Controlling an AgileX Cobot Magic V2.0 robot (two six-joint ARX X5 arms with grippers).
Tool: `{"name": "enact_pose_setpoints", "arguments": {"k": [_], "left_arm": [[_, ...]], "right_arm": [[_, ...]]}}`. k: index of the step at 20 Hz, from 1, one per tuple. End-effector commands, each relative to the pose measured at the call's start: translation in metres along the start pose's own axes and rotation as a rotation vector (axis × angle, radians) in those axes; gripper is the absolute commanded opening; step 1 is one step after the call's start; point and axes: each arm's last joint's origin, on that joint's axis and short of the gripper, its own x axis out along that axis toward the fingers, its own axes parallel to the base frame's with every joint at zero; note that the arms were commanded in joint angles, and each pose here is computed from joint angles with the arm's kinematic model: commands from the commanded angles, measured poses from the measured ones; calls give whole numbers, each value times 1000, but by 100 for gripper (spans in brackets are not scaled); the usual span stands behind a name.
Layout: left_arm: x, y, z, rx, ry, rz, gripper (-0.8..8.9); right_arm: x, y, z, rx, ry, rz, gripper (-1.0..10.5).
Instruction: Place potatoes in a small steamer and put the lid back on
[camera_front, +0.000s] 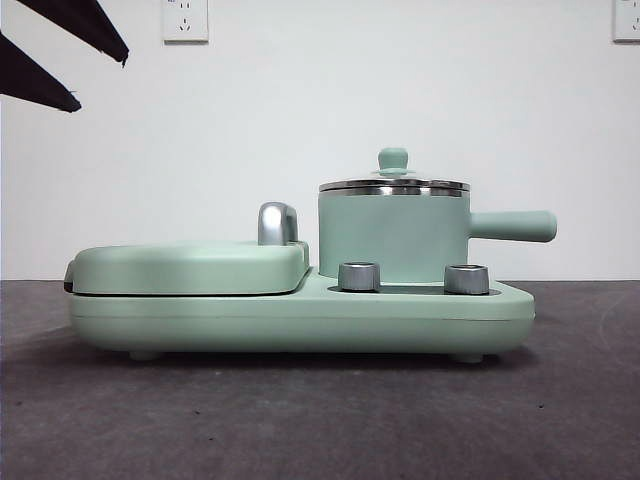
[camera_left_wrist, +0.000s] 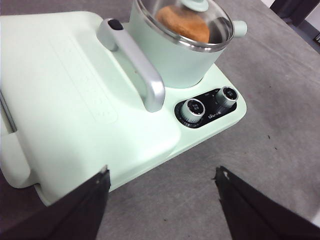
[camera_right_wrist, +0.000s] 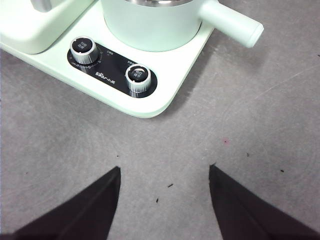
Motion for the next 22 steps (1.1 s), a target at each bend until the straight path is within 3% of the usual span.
{"name": "enact_pose_setpoints", "arguments": {"k": [1, 2, 12, 15, 19, 22], "left_arm": [[1, -1, 1, 1, 2, -27, -38], [1, -1, 2, 7, -2, -30, -1], [-1, -2, 0, 0, 13, -27, 6], [-14, -3, -7, 84, -78, 2, 6], [-26, 17, -60, 107, -347, 293, 6], [-27, 34, -105, 76, -465, 535, 6]], "right_arm": [[-1, 1, 2, 13, -10, 5, -15], [-1, 1, 3, 16, -21, 9, 35], [-1, 1, 5, 17, -41, 23, 35], [-1, 1, 5, 17, -41, 23, 35], [-1, 1, 5, 17, -41, 23, 35], [-1, 1, 5, 17, -41, 23, 35]]}}
